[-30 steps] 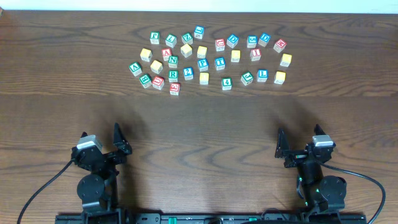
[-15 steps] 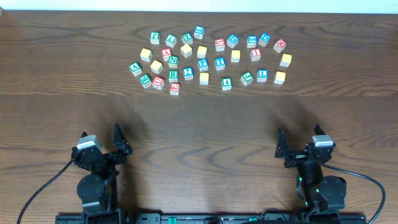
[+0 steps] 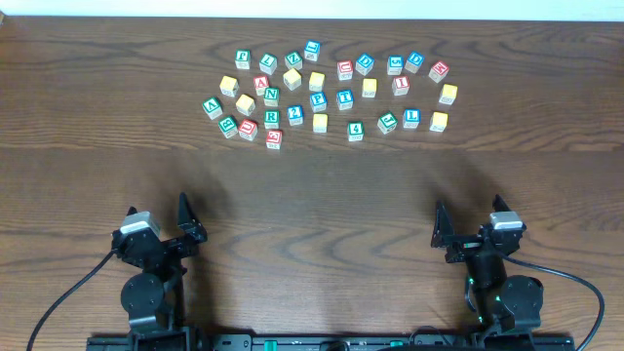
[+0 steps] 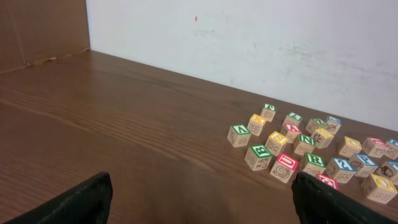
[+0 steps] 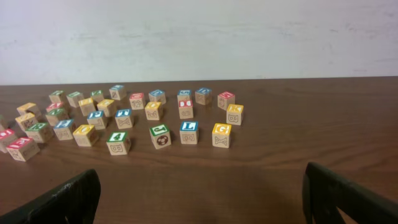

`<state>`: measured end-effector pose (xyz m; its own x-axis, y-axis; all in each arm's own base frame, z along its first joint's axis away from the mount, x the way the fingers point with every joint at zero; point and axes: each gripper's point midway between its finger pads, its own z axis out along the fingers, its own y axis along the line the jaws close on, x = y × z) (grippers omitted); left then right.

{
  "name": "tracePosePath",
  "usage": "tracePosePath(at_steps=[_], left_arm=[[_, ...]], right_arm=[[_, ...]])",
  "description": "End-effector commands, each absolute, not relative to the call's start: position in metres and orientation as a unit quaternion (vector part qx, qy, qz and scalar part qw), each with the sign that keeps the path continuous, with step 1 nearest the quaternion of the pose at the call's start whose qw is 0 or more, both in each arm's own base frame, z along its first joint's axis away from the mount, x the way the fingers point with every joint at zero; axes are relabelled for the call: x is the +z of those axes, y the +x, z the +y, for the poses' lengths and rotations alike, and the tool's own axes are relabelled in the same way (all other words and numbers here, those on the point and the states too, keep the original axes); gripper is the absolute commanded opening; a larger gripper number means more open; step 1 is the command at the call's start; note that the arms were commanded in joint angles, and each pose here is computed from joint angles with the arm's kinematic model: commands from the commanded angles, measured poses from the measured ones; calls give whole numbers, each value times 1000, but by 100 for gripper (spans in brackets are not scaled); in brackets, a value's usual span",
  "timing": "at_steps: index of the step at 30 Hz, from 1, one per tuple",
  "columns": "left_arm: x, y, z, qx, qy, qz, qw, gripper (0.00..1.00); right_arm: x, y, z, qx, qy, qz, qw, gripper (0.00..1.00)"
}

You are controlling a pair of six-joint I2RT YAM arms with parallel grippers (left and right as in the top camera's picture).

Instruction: Spell out CORL

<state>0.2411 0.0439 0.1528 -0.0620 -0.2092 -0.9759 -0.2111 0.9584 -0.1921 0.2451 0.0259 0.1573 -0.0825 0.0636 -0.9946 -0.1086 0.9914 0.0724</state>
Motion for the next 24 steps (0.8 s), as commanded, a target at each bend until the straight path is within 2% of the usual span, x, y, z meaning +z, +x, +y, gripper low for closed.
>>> tracePosePath(at_steps=[1, 24], left_arm=[[136, 239, 46, 9, -147, 745, 650, 91], [136, 239, 46, 1, -156, 744, 650, 91]], right_arm=[[156, 245, 28, 64, -22, 733, 677, 99], [156, 245, 27, 63, -21, 733, 677, 99]])
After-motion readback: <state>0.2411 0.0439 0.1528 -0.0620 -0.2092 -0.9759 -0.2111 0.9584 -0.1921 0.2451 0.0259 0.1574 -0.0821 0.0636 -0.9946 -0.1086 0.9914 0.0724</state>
